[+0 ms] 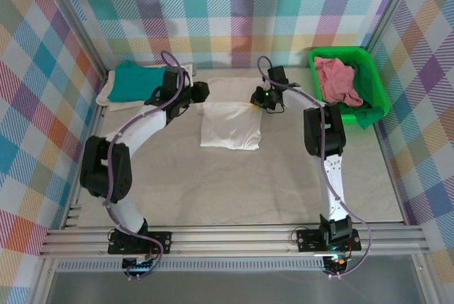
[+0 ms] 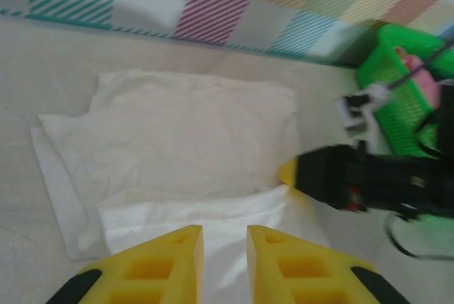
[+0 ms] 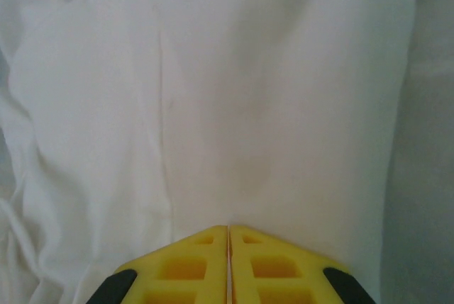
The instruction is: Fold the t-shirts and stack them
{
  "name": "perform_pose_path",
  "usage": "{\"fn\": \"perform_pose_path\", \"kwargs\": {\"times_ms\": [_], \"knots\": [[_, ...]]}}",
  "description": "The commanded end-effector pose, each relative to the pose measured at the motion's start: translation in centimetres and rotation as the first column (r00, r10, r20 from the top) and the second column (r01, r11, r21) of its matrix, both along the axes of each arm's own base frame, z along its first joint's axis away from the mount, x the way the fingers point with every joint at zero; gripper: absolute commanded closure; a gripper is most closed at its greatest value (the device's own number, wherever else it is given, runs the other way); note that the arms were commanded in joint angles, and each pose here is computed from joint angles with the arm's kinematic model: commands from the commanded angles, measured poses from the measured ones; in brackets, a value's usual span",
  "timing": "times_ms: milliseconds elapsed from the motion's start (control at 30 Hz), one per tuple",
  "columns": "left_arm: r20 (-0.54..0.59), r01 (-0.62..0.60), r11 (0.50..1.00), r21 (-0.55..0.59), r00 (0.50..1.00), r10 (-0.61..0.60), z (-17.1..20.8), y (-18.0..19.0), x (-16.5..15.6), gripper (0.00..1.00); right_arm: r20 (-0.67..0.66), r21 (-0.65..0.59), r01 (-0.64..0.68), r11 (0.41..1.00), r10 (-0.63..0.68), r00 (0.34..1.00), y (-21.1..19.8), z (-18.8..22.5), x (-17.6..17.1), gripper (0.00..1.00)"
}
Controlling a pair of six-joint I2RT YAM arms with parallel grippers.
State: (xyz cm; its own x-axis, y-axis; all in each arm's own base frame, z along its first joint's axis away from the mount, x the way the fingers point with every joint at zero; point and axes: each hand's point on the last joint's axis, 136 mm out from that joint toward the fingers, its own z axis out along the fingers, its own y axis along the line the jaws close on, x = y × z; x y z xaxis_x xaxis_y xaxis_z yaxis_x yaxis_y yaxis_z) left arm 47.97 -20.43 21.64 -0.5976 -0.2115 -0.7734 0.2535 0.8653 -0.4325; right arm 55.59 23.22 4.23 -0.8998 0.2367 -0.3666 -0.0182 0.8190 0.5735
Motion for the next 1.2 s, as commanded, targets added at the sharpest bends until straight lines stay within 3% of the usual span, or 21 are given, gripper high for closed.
{"fn": "perform_pose_path", "kwargs": {"times_ms": [0, 167, 300, 367, 533, 667, 800, 900, 1067, 1167], "knots": [[-0.062, 0.012, 1.0, 0.013, 0.998, -0.011, -4.1, -0.8, -1.1, 0.77, 0.011, 0.041, -0.024, 0.999, 0.024, 1.0, 1.4, 2.0, 0.4, 0.89], [-0.14, 0.024, 1.0, 0.009, 0.99, -0.023, -7.1, -0.9, -2.0, 0.78, 0.02, 0.082, -0.038, 0.996, 0.037, 0.999, 1.6, 6.8, -1.8, 0.87], [-0.142, 0.05, 0.995, -0.086, 0.988, -0.062, -7.9, -1.5, -4.0, 0.8, 0.044, 0.096, -0.093, 0.991, 0.089, 0.995, 2.3, 9.9, -7.2, 0.82], [-0.157, 0.056, 0.992, -0.112, 0.985, -0.073, -8.9, -1.5, -5.2, 0.81, 0.03, 0.113, -0.134, 0.985, 0.132, 0.991, 3.0, 9.8, -10.4, 0.84], [-0.277, 0.065, 0.992, -0.113, 0.956, -0.094, -14.5, -1.2, -7.9, 0.85, -0.112, 0.227, -0.185, 0.956, 0.215, 0.97, 5.0, 5.1, -16.3, 0.9], [-0.38, 0.022, 0.998, -0.064, 0.924, -0.044, -19.3, 0.3, -10.2, 0.87, -0.195, 0.164, -0.15, 0.975, 0.181, 0.964, 3.6, -0.8, -17.8, 0.93], [-0.453, -0.017, 0.999, -0.048, 0.892, -0.007, -21.6, 1.6, -12.8, 0.86, -0.271, 0.084, -0.135, 0.987, 0.153, 0.95, 1.6, -5.3, -19.7, 0.96], [-0.485, -0.034, 0.997, -0.065, 0.875, -0.001, -22.2, 1.8, -14.2, 0.86, -0.311, 0.091, -0.138, 0.986, 0.16, 0.937, 1.3, -6.2, -20.9, 0.97], [-0.462, -0.056, 0.995, -0.078, 0.887, 0.014, -18.9, 2.2, -15.1, 0.85, -0.26, 0.104, -0.147, 0.984, 0.169, 0.951, 1.1, -1.6, -21.5, 0.94], [-0.445, -0.079, 0.993, -0.084, 0.895, 0.034, -16.3, 2.6, -15.4, 0.76, -0.23, 0.111, -0.125, 0.986, 0.147, 0.962, 0.6, 1.2, -22.1, 0.79]]}}
